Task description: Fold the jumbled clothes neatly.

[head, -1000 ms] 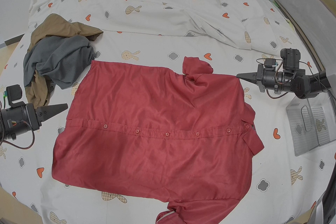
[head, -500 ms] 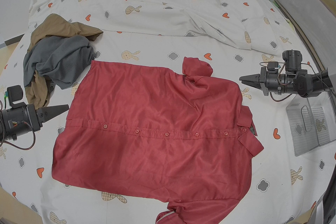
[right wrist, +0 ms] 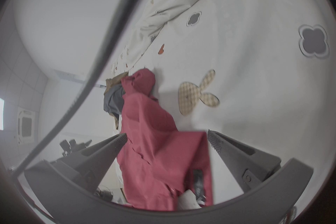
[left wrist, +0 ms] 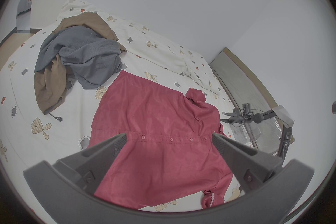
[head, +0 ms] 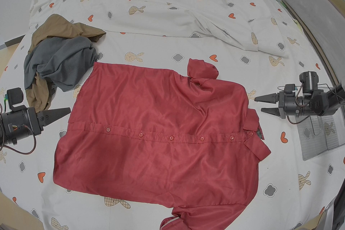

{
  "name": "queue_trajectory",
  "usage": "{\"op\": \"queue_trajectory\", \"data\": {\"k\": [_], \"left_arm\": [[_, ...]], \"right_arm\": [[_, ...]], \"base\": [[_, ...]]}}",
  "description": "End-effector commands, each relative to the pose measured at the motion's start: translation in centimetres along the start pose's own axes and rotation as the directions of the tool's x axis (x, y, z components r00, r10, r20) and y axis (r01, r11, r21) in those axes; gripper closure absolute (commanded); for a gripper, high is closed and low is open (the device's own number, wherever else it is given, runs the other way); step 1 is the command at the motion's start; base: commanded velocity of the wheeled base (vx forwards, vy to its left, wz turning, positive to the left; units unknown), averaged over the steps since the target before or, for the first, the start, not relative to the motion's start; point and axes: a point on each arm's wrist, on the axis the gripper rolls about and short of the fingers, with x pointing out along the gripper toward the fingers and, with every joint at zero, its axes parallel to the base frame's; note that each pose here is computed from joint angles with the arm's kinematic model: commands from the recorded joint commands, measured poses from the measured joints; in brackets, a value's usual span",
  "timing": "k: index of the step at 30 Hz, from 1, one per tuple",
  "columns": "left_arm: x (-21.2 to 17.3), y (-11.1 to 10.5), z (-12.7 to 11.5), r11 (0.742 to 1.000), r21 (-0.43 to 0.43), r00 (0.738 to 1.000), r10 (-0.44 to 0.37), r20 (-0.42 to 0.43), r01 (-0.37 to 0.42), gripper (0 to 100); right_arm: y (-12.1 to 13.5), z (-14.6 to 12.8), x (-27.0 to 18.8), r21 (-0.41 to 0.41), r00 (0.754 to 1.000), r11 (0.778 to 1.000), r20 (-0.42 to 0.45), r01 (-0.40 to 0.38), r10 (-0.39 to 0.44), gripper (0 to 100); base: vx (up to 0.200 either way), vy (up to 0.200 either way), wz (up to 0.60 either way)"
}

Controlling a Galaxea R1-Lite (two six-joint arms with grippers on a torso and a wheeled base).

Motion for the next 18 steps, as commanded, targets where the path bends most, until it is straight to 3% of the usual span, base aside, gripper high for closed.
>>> {"op": "queue_trajectory", "data": {"k": [1,9,18], "left_arm": [[0.0,-0.1,0.0,1.0,0.002,1.0,-0.002,0.001,0.002,0],[0.0,-0.1,-0.1,1.0,0.002,1.0,-0.005,-0.002,0.005,0],[0.0,-0.1,-0.1,1.0,0.002,1.0,-0.005,-0.002,0.005,0]], "right_arm": [[-2.4,-2.8,-2.2,-0.013,1.0,1.0,-0.017,0.005,-0.005,0],[-4.2,-4.3,-0.9,-0.001,0.999,1.0,-0.041,0.003,-0.003,0],[-3.0,-6.4,1.1,0.016,0.991,0.999,-0.126,-0.043,0.045,0]], "base": [[0.0,0.0,0.0],[0.0,0.0,0.0],[0.0,0.0,0.0]]}}
